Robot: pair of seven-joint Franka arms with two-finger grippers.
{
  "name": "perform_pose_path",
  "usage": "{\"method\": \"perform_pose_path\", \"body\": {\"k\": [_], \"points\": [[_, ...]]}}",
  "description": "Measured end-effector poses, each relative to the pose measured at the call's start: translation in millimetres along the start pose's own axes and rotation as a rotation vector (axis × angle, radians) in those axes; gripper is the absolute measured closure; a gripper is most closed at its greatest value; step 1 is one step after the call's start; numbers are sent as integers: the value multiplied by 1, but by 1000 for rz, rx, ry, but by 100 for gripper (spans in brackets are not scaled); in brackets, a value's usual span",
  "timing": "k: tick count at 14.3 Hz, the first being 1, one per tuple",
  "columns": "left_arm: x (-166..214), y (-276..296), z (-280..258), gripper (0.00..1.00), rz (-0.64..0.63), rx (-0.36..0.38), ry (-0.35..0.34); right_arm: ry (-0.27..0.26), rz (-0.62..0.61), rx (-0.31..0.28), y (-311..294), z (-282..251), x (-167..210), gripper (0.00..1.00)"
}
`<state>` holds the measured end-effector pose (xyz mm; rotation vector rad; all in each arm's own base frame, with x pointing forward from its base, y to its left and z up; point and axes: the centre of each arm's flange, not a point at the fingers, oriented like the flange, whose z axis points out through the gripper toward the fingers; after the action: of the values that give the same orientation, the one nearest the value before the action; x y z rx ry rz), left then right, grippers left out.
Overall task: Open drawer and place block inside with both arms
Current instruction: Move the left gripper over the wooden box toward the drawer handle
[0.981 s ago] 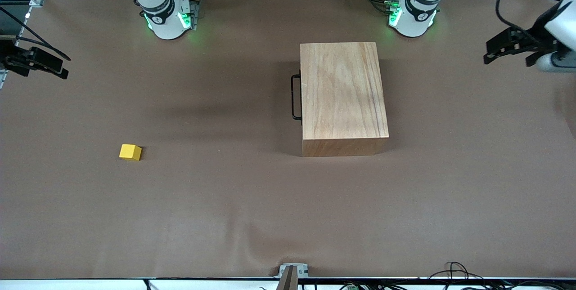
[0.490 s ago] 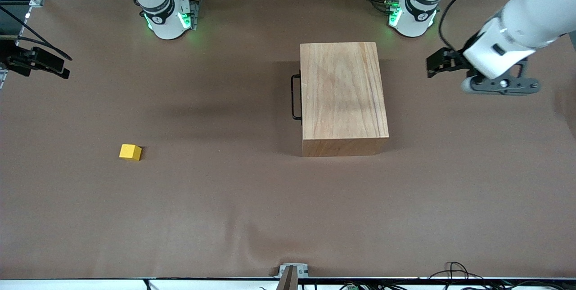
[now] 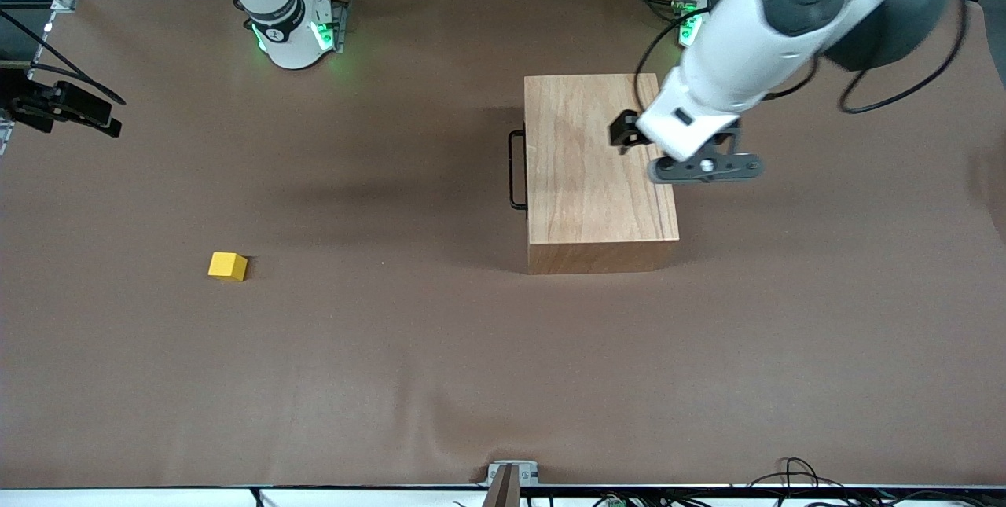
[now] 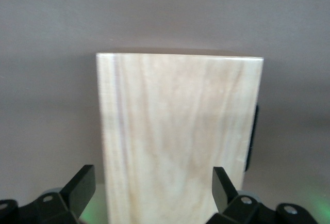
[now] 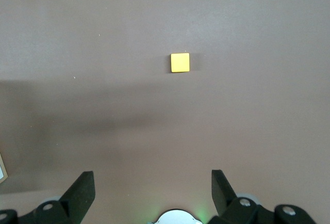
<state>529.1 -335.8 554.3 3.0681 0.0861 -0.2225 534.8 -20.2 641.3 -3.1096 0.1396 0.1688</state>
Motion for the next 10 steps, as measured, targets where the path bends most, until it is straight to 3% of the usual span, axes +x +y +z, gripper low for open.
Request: {"method": "perform_pose_path", "body": {"k": [6, 10], "points": [[-10, 95, 58, 0, -69, -33, 12, 6, -21, -2, -10, 1, 1, 0], [-42, 152, 99, 0, -98, 11, 47, -3, -26, -3, -13, 2, 0, 0]]}}
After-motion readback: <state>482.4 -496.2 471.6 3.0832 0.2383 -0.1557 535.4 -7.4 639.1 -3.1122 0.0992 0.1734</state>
